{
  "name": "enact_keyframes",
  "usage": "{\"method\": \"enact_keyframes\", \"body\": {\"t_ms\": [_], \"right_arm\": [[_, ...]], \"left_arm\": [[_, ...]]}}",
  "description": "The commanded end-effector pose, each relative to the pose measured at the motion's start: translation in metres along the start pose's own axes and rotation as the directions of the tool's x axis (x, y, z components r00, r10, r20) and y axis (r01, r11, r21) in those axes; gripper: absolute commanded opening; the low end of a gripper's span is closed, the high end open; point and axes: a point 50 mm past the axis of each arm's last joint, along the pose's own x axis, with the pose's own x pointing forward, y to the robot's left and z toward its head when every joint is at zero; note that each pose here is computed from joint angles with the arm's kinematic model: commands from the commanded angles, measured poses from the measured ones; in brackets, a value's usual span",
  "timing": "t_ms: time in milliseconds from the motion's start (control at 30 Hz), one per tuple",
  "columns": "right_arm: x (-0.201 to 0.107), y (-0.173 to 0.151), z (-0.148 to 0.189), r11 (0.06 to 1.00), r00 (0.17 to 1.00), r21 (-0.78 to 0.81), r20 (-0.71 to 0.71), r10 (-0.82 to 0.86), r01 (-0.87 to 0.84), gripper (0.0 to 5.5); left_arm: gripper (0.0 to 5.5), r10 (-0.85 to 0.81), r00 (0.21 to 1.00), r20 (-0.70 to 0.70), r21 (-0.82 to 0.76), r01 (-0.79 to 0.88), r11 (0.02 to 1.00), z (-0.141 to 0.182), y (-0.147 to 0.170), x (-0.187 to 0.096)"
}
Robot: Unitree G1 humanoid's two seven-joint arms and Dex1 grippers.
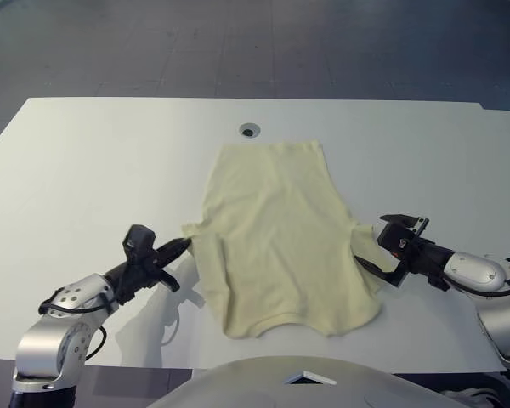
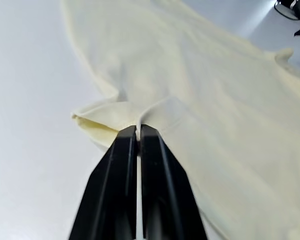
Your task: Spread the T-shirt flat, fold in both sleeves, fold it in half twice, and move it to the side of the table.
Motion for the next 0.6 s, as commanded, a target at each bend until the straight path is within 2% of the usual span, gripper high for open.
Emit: {"method": "enact_keyframes", "body": {"t_ms": [33,300,567,600], "right_arm": [[0.003,0.001,0.000,1.000,1.000,0.001,0.000,0.007,-0.007,5.40],[0.001,0.003,0.003,1.000,1.000,0.006,0.013,0.006,-0.006,5.40],[0.004,0.011,0.000,0.999,0.999,0.014,0.007,0.042,-0.042,5.40],[0.004,0.014,-0.001,0.999,0.999,0.013,0.004,0.052,-0.052,5.40]], "left_arm": [[0.03,0.059,0.996,0.069,-0.043,-0.056,0.998,0.016,0.001,-0.017],[0.03,0.099,0.995,0.013,-0.075,-0.098,0.992,0.012,-0.008,-0.047],[0.03,0.104,0.994,-0.032,-0.075,-0.106,0.992,0.003,0.004,-0.047],[0.28,0.101,0.994,-0.036,-0.072,-0.103,0.992,0.000,0.007,-0.045]]}}
